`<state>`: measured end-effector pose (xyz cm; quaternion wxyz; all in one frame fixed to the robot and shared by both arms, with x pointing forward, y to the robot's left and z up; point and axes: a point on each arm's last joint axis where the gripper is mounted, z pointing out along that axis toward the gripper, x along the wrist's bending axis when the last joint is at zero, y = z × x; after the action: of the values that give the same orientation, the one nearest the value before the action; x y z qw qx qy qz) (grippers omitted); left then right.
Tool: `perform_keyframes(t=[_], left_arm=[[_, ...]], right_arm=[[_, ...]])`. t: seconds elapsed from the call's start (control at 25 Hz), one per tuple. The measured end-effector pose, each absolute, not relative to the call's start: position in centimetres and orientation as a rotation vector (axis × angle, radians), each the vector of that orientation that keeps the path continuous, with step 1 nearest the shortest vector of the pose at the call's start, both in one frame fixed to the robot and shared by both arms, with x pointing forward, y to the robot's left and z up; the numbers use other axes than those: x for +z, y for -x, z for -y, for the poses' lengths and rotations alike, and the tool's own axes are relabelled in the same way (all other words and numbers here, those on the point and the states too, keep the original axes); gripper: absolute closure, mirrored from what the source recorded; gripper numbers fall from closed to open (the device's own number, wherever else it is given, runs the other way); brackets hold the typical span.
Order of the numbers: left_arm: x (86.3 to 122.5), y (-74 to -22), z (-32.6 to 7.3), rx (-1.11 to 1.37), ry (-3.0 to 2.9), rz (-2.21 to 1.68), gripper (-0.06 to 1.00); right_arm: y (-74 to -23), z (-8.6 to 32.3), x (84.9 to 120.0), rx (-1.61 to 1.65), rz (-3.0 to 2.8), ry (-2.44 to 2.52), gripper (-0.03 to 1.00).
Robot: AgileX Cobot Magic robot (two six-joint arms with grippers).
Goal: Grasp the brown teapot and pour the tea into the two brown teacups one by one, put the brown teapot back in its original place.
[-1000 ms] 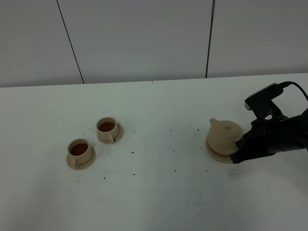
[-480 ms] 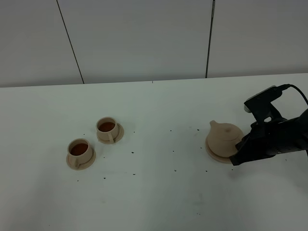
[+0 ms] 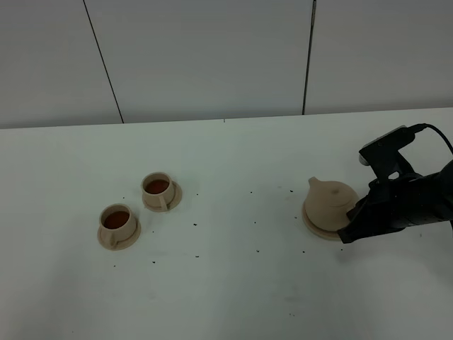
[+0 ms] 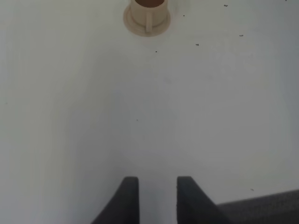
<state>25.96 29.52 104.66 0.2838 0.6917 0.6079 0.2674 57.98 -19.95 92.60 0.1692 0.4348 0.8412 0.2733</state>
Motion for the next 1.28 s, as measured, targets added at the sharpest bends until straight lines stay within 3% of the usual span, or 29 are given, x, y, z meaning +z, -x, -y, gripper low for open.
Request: perform_keyframes(t=[0.64, 1.28], left_arm=[[104.66, -25.96, -29.52, 0.715, -1.851, -1.627, 0.68], [104.66, -25.96, -29.52, 0.715, -1.851, -1.627, 0.68]], right_arm=[[-57.99, 19.96, 92.61, 0.777, -2.388, -1.239, 0.87], [-58.05, 20.0, 92.63, 0.782, -2.37, -1.265, 0.72]])
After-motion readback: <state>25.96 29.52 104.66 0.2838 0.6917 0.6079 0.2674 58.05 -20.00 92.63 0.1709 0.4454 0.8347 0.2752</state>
